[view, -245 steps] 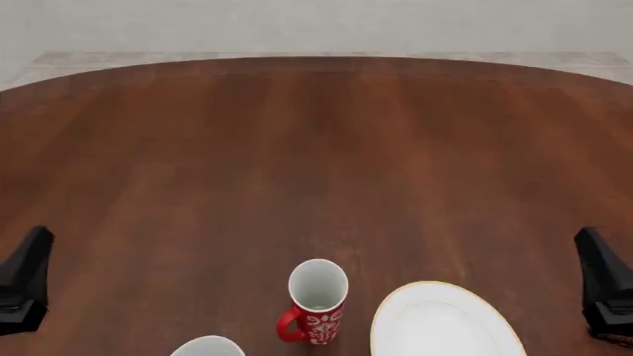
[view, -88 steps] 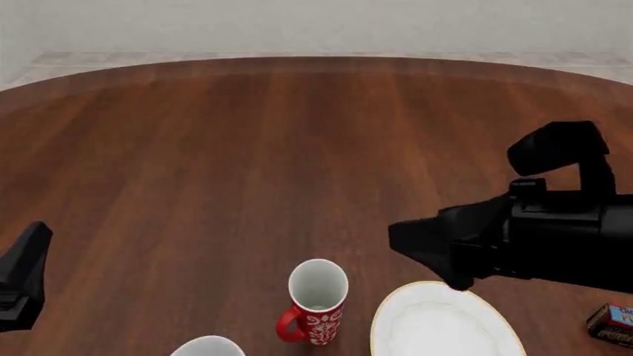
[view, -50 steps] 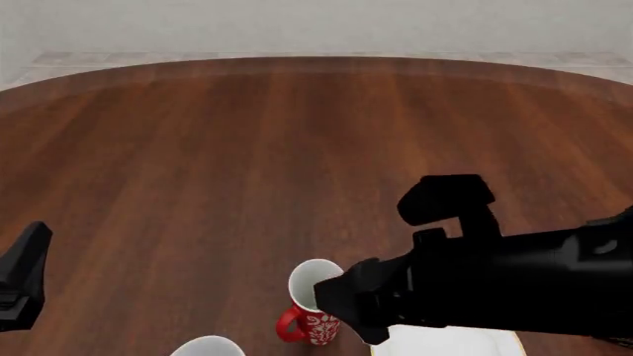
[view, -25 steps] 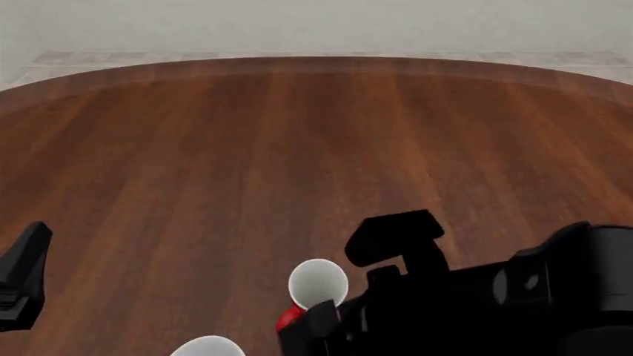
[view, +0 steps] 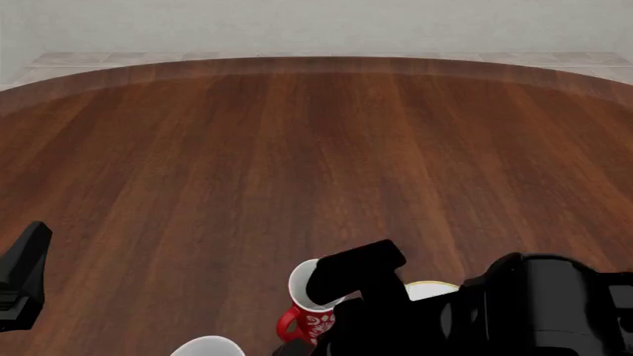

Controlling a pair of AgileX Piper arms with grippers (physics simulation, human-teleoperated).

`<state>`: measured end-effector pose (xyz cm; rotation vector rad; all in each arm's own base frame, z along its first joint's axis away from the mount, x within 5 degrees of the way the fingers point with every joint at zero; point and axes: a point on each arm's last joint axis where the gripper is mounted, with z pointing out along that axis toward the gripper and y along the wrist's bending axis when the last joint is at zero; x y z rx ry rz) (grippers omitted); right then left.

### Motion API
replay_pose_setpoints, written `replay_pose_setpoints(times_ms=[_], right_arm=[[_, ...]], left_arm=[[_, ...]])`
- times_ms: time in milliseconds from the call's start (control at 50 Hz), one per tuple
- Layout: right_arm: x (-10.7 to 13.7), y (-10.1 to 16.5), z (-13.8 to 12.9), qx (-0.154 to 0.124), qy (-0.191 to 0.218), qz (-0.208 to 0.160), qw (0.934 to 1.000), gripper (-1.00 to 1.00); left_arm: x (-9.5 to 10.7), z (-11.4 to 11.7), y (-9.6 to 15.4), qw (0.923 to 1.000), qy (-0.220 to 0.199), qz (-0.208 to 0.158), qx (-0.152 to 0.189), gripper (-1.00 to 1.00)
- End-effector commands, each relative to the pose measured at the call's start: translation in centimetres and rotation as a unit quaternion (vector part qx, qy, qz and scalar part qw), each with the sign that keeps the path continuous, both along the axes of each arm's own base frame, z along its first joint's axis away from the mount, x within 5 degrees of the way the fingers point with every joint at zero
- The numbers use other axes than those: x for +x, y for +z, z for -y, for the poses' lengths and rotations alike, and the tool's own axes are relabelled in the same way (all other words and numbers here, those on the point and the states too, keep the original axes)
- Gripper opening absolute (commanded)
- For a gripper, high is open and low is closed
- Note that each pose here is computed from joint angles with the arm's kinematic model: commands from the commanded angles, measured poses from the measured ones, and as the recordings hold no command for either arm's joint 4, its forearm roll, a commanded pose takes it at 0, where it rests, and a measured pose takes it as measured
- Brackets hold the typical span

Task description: Put the white mug on the plate.

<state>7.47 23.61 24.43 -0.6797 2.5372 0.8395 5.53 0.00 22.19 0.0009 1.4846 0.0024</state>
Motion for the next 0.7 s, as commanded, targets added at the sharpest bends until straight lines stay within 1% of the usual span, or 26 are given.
replay_pose_setpoints(times_ms=[20,380,580,700], right_arm=[[-1.0,-1.0,-1.4,-0.011,0.022,-0.007,0.9997,1.00],[-2.1,-2.1,-2.6,-0.022,0.040,-0.017,0.9988,1.00],[-2.7,-3.3,-3.4,-0.035,0.046,-0.025,0.9980,1.00],[-2.9,-3.4,-3.6,-0.037,0.049,-0.026,0.9978,1.00]], left_arm=[[0.0,0.0,-0.2,1.0000,0.002,0.000,0.000,1.00],[0.0,0.0,-0.3,1.0000,0.002,0.000,0.000,1.00],[0.0,0.0,-0.2,1.0000,0.002,0.000,0.000,1.00],[0.0,0.0,-0.3,1.0000,0.002,0.000,0.000,1.00]])
